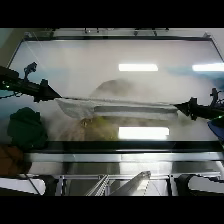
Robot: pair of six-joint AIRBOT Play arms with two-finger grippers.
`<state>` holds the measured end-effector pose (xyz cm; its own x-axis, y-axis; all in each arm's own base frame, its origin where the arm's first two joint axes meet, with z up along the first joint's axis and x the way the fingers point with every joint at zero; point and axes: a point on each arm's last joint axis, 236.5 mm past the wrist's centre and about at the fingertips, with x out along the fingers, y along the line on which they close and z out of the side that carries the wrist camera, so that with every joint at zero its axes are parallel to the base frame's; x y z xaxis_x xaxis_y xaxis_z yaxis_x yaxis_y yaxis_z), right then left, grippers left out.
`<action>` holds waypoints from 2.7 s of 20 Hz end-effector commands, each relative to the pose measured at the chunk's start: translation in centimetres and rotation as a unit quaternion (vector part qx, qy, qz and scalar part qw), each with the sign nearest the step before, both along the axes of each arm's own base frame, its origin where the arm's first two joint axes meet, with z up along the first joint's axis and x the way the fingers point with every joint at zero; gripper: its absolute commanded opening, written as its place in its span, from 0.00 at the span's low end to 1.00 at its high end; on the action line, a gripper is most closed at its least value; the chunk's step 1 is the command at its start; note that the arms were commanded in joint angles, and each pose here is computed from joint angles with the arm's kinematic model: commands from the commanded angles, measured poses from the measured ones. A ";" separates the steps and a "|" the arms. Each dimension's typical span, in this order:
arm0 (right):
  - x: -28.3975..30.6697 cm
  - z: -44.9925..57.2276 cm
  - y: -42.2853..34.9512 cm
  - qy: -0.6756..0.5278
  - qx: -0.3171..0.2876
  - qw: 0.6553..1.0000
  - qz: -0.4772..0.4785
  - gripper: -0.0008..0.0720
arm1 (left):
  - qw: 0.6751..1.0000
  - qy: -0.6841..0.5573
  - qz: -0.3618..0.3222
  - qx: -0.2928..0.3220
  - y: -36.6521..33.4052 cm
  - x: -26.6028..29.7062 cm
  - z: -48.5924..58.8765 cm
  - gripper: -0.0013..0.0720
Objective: Fold the shirts.
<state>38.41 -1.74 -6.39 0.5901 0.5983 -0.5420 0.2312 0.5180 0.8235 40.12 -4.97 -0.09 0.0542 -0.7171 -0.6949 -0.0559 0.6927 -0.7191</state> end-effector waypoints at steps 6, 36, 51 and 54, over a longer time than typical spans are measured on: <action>3.3 -1.3 2.4 -0.070 -0.012 0.997 0.013 0.04 | 0.997 0.070 -0.019 -0.016 -1.5 2.8 -7.6 0.04; 1.5 -4.4 6.4 0.079 0.007 0.986 0.145 0.67 | 0.997 0.023 -0.044 -0.055 -6.3 -3.0 3.0 0.05; 0.6 10.4 4.2 -0.027 0.048 0.973 0.226 0.04 | 0.972 0.010 -0.234 0.019 -34.1 -3.7 -11.5 0.05; 0.3 11.7 3.9 -0.033 0.053 0.969 0.238 0.04 | 0.968 0.030 -0.250 0.010 -37.5 -5.0 -12.4 0.05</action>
